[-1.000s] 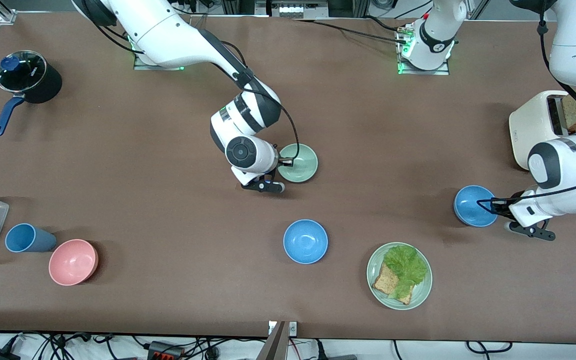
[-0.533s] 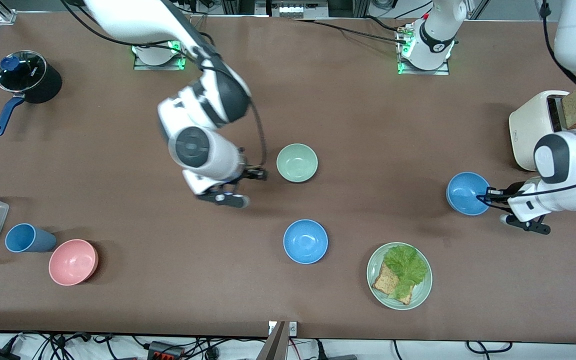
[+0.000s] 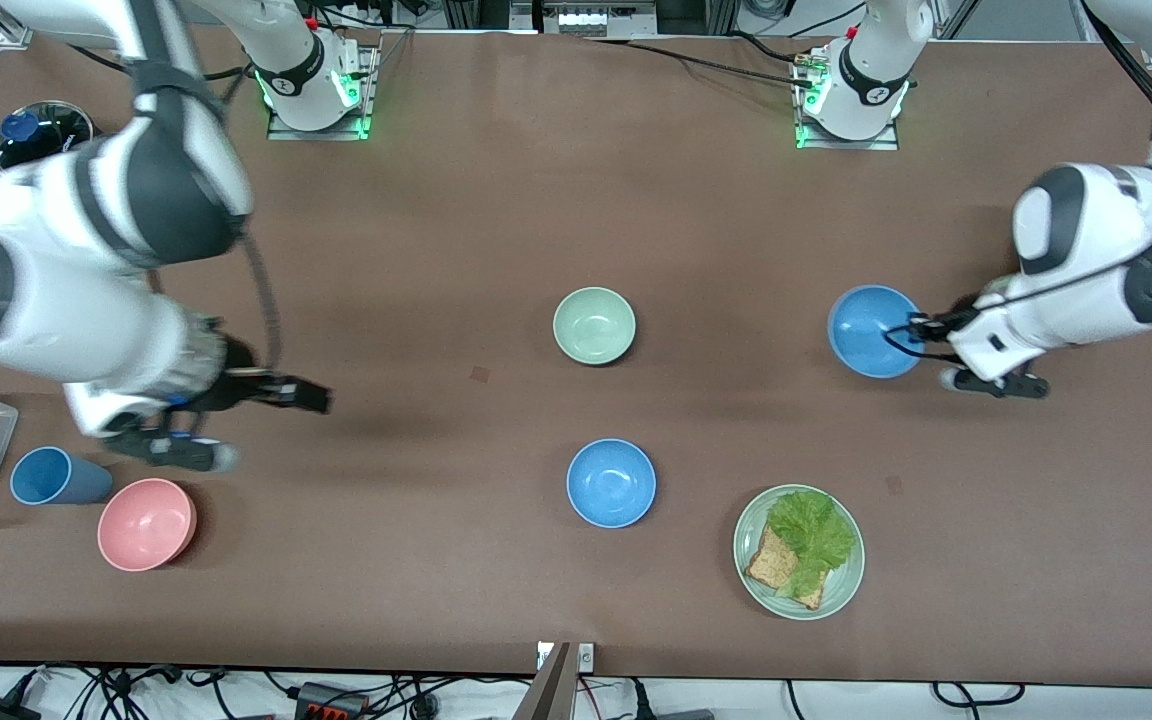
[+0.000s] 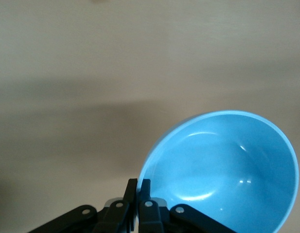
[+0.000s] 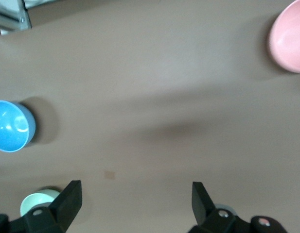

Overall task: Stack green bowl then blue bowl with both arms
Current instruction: 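Release the green bowl with the right gripper while the left gripper lifts the blue bowl, then carry the blue bowl over the green bowl and lower it inside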

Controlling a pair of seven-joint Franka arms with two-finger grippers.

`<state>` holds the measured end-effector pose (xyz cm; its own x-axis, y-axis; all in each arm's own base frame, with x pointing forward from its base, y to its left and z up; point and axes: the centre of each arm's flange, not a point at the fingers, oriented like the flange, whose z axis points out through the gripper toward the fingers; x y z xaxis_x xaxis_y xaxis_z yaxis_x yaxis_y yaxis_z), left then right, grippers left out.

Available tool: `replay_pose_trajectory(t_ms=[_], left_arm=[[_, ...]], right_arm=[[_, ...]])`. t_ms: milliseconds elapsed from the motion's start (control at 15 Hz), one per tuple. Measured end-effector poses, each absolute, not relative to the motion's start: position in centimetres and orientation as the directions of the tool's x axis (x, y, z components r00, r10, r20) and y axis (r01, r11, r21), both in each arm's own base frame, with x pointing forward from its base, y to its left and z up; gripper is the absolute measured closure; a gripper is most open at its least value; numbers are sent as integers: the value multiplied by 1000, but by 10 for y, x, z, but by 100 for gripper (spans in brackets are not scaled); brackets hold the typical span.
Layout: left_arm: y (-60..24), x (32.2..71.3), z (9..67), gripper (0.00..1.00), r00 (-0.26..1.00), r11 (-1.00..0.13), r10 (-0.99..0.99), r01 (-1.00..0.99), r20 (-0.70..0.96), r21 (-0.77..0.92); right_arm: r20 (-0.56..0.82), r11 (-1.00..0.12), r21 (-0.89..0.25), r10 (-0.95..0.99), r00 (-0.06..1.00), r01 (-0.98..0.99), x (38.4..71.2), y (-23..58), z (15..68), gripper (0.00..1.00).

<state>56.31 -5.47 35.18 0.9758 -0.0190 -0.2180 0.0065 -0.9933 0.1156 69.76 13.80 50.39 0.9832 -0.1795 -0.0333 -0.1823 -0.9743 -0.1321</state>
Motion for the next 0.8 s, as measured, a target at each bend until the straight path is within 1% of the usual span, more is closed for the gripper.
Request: replay_pose_trajectory(t_ms=[133, 333, 533, 667, 800], left_arm=[[-124, 546, 362, 95, 972, -993, 54, 76, -227, 90], [-222, 517, 371, 95, 969, -986, 127, 146, -213, 75], [-261, 507, 363, 95, 968, -978, 164, 186, -191, 99], [-282, 503, 353, 95, 966, -970, 182, 207, -183, 124], [-309, 499, 347, 95, 963, -964, 196, 224, -187, 145]], right_arm=[[-18, -978, -121, -170, 985, -171, 696, 92, 522, 0], [-9, -986, -94, -137, 990, -138, 682, 18, 543, 0], [-3, -991, -51, -121, 993, -121, 661, -33, 573, 0], [0, -995, -38, -95, 995, -95, 648, -40, 589, 0], [-5, -997, -34, -63, 998, -63, 642, -45, 591, 0]])
